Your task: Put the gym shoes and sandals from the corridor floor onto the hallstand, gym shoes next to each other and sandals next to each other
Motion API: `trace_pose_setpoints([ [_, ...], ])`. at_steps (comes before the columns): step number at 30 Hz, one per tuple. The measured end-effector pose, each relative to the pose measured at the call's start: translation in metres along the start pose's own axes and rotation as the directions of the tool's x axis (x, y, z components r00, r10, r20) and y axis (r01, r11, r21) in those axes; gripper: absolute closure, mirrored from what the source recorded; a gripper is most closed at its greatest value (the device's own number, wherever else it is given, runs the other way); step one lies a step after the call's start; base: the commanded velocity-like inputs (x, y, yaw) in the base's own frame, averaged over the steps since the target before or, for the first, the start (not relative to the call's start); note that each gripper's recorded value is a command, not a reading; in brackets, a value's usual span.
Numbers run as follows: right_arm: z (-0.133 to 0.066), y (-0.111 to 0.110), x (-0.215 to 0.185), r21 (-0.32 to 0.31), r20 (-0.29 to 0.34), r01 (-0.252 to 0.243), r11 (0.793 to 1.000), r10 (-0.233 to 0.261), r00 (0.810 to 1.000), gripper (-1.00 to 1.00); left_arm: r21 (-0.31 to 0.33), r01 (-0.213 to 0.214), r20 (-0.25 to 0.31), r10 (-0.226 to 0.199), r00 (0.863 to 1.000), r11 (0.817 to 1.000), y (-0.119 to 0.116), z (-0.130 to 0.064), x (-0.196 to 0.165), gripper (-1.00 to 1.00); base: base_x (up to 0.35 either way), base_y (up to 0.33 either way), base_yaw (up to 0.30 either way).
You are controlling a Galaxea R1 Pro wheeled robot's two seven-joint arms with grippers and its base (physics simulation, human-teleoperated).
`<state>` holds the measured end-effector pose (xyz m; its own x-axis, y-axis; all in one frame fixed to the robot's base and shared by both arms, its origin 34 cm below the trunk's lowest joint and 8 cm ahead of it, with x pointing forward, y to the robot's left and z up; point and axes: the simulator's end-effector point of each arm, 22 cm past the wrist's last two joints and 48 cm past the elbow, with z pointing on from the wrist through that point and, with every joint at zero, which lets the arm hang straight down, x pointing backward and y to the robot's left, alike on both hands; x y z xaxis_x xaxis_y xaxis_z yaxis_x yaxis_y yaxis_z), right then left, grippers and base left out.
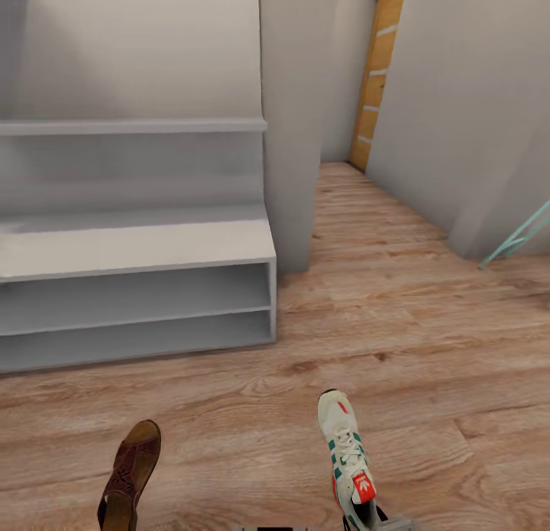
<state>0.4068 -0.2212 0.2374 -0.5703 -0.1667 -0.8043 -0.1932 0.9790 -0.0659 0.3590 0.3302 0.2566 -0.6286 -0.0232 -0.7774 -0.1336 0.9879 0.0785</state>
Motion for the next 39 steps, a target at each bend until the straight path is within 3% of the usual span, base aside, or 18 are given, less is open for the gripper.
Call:
trace_pose_setpoints([
  [16,-0.001,0.001,0.004,-0.002,-0.01,-0.001,1.0,0.001,1.0,1.0,-0.001,-0.003,-0.011,0.003,1.0,1.0,0.001,0.0,0.004,1.0,0.058,0.312,0.242],
  [39,-0.007,0.0,0.018,-0.009,-0.043,0.008,1.0,-0.008,0.999,1.0,-0.004,-0.002,-0.014,0.002,1.0,1.0,0.002,-0.001,0.005,1.0,0.0,0.313,0.012],
])
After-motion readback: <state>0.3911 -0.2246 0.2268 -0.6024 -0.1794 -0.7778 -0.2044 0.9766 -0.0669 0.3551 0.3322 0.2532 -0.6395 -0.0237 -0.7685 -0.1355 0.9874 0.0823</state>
